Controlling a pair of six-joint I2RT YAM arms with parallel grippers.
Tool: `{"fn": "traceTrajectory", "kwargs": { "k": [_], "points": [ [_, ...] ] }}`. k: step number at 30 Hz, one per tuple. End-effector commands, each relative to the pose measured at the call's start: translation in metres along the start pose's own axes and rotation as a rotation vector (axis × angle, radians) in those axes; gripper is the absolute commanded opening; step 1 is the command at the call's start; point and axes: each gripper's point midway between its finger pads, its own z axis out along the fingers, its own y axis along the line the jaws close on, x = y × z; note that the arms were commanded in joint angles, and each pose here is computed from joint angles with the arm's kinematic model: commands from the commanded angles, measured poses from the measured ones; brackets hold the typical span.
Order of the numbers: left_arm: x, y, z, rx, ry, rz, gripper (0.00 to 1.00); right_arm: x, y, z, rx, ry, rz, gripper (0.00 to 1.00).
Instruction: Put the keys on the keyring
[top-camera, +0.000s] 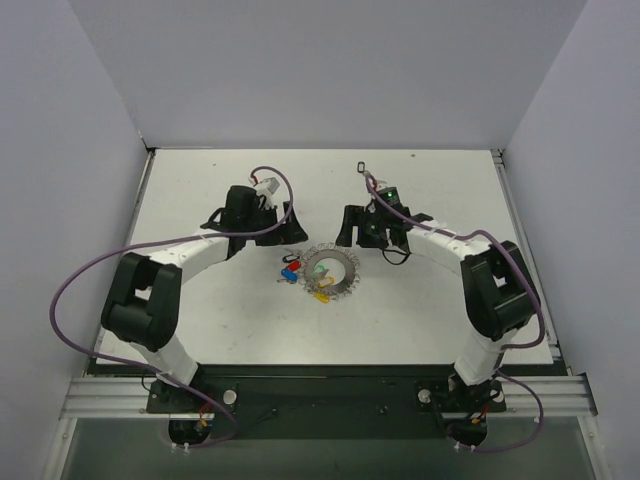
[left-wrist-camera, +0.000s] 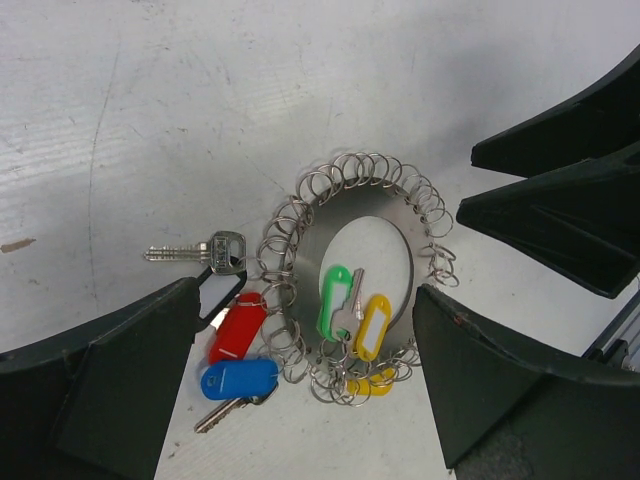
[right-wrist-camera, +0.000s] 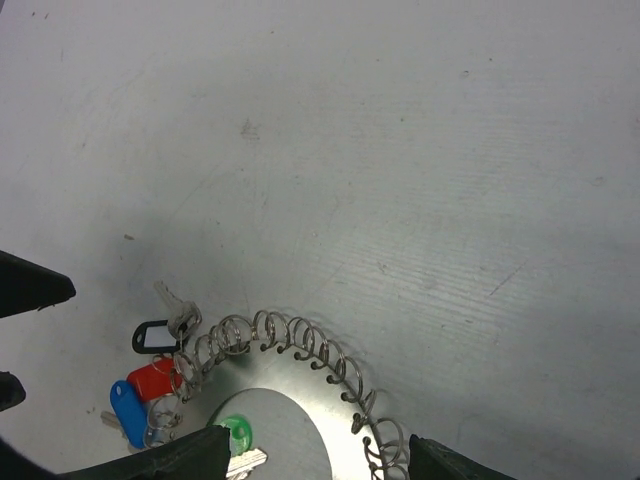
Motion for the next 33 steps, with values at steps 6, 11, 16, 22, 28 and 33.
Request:
{"fn": "traceTrajectory", "kwargs": {
  "k": [6,11,16,22,28,33],
  "points": [
    [-0.026,-0.012,0.013,0.048,-0.040,0.033,0.98,-0.023,0.014,0.006,-0.041,-0.020,-0.021,0.68],
    [-0.028,-0.009,0.015,0.068,-0.039,-0.011,0.97,-0.027,0.035,0.011,-0.122,-0.015,-0.045,0.65],
    [-0.034,-0.002,0.007,0.064,-0.050,-0.045,0.97,-0.019,0.063,0.017,-0.169,0.016,-0.114,0.64],
    [-0.030,0.001,-0.002,0.047,-0.054,-0.053,0.97,0.001,0.087,0.019,-0.181,0.062,-0.179,0.64],
    [-0.018,0.005,-0.015,0.030,-0.044,-0.065,0.97,0.020,0.098,0.017,-0.175,0.102,-0.203,0.63],
    [0.004,0.008,-0.028,0.004,-0.008,-0.078,0.97,0.038,0.100,0.009,-0.161,0.124,-0.203,0.63]
  ]
}}
